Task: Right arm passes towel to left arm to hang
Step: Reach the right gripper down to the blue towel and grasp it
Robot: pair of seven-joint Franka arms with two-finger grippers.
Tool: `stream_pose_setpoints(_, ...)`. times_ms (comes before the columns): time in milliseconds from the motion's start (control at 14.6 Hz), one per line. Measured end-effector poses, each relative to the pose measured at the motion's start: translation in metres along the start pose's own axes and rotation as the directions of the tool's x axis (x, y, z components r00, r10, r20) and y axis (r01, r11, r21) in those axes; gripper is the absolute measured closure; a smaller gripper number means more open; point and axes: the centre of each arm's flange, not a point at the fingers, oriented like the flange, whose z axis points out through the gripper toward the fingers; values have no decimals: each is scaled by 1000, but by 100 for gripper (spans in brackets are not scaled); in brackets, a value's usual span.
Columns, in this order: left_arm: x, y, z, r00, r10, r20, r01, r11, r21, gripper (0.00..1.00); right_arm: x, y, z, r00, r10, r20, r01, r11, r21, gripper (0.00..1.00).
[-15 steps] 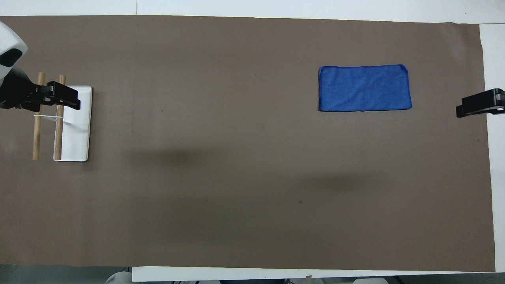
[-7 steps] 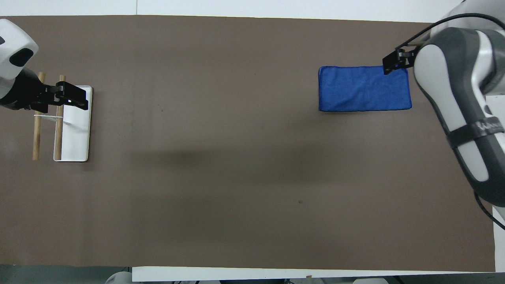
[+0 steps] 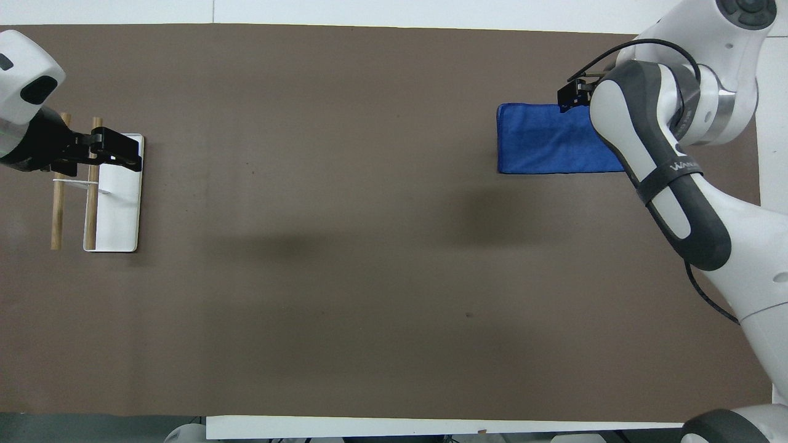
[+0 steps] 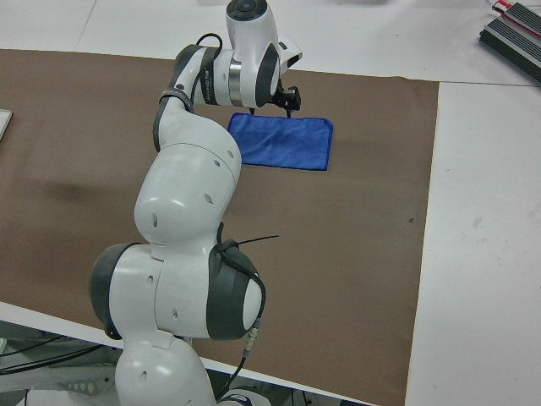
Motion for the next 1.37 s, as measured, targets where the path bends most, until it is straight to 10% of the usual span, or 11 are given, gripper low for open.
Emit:
stream_pose_setpoints(1098,-2,1,2,1000,0,15,0,1000,2,1,-18,3,49,999,-47,15,47,998,-45,46)
stream_pose_setpoints(1373,-2,1,2,1000,0,15,0,1000,2,1,-18,3,45,999,-46,24,47,998,-44,90)
